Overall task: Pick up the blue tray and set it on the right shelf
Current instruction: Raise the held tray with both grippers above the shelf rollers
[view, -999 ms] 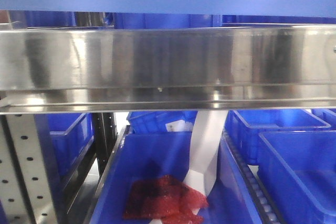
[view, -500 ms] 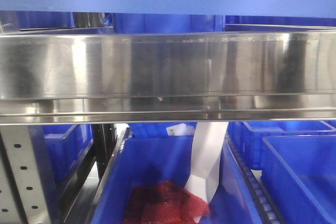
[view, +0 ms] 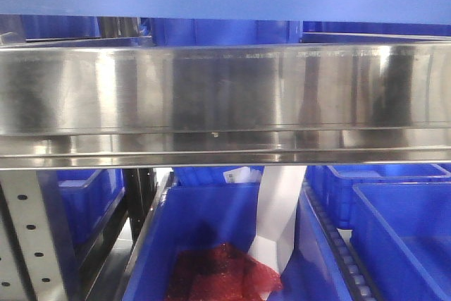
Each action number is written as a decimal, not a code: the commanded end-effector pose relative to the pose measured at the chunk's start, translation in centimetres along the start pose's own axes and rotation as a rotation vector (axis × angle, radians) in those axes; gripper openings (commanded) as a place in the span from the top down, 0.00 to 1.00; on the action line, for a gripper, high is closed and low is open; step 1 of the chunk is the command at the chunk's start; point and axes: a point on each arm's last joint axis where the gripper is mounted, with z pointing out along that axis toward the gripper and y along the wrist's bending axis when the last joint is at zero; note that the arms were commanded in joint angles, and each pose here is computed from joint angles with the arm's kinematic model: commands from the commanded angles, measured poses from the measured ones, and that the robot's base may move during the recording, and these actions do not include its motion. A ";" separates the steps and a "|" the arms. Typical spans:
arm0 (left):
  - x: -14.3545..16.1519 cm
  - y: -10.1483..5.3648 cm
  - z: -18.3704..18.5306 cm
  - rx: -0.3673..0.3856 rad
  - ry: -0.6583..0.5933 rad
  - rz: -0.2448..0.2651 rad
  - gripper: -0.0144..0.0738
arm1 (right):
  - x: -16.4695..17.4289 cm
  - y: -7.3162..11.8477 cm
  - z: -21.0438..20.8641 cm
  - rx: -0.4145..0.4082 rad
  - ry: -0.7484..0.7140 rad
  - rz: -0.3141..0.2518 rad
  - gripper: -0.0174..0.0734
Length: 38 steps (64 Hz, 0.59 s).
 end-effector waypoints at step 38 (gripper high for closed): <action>-0.9 -0.8 -1.6 0.029 -0.103 0.042 0.89 | -1.4 -0.1 -2.0 -0.015 -0.150 -0.038 0.74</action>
